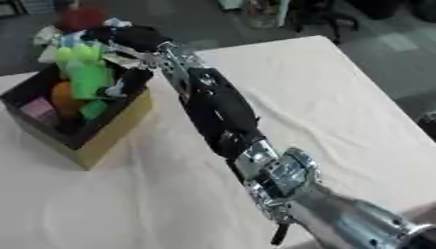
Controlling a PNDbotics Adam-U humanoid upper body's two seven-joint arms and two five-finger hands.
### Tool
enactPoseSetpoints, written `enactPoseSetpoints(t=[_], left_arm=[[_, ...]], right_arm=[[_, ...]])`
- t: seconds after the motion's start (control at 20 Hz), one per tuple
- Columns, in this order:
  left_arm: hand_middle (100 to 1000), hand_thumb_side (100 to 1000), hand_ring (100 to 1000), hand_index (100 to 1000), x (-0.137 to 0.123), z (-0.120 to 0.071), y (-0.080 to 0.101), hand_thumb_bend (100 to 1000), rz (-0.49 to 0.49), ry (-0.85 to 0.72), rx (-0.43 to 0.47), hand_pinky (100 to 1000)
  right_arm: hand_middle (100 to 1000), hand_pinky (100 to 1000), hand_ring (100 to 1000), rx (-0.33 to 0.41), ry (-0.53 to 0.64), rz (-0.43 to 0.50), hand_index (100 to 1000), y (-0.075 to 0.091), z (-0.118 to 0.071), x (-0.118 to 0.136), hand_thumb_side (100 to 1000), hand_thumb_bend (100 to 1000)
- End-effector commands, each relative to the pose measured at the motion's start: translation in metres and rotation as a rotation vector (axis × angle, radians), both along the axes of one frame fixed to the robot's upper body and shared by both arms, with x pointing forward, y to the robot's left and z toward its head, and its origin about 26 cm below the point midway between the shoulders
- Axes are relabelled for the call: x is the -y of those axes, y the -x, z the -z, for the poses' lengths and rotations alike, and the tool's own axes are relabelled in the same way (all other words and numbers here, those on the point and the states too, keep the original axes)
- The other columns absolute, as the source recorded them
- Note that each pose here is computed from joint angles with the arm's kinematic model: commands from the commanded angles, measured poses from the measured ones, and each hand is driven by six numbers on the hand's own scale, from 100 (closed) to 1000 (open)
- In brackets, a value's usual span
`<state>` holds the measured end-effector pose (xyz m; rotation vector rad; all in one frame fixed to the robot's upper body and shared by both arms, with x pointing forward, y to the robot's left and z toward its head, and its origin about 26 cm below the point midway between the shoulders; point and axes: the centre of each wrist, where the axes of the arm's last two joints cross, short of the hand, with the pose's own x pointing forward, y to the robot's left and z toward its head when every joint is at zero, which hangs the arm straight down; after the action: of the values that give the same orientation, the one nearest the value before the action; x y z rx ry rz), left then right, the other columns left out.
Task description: Pick up objects on the table and place them in the box.
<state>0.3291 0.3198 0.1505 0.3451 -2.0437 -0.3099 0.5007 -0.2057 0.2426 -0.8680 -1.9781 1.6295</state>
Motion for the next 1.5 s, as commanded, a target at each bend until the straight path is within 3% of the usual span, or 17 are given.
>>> enactPoseSetpoints(t=[0.05, 0.25, 0.4, 0.55, 0.65, 0.85, 1.1, 1.5], left_arm=[[613, 700, 620, 812, -0.003, -0.013, 0.002, 143, -0.005, -0.012, 0.041, 864], [616, 699, 623, 811, -0.007, -0.014, 0.003, 145, -0.023, -0.016, 0.042, 865], [617, 699, 625, 810, -0.01, -0.015, 0.004, 145, -0.043, -0.009, 0.048, 866], [622, 701, 627, 809, -0.011, -0.014, 0.005, 147, -0.061, 0.004, 0.051, 865], [626, 701, 630, 809, -0.012, -0.014, 0.006, 146, -0.075, 0.013, 0.053, 864], [635, 702, 636, 807, -0.014, -0.013, 0.008, 138, -0.1, 0.031, 0.057, 864], [643, 705, 642, 808, -0.015, -0.011, 0.01, 127, -0.122, 0.053, 0.058, 863], [643, 725, 644, 801, -0.008, -0.004, 0.011, 101, -0.113, 0.104, 0.064, 861]], right_arm=[[978, 823, 889, 0.1, -0.043, -0.024, 1000, 0.005, -0.028, 0.003, 477, 488], [910, 797, 835, 0.173, -0.166, -0.078, 979, 0.015, -0.048, 0.011, 434, 373], [841, 761, 770, 0.211, -0.347, -0.126, 945, 0.029, -0.06, 0.023, 370, 261], [793, 735, 729, 0.205, -0.537, -0.162, 905, 0.048, -0.061, 0.034, 319, 137], [777, 727, 713, 0.186, -0.654, -0.179, 884, 0.063, -0.055, 0.043, 304, 100], [736, 710, 664, 0.131, -0.844, -0.182, 833, 0.091, -0.036, 0.055, 320, 100], [705, 695, 626, 0.043, -1.013, -0.174, 797, 0.117, 0.003, 0.065, 376, 100], [735, 705, 637, -0.116, -1.197, -0.115, 847, 0.15, 0.067, 0.077, 479, 100]])
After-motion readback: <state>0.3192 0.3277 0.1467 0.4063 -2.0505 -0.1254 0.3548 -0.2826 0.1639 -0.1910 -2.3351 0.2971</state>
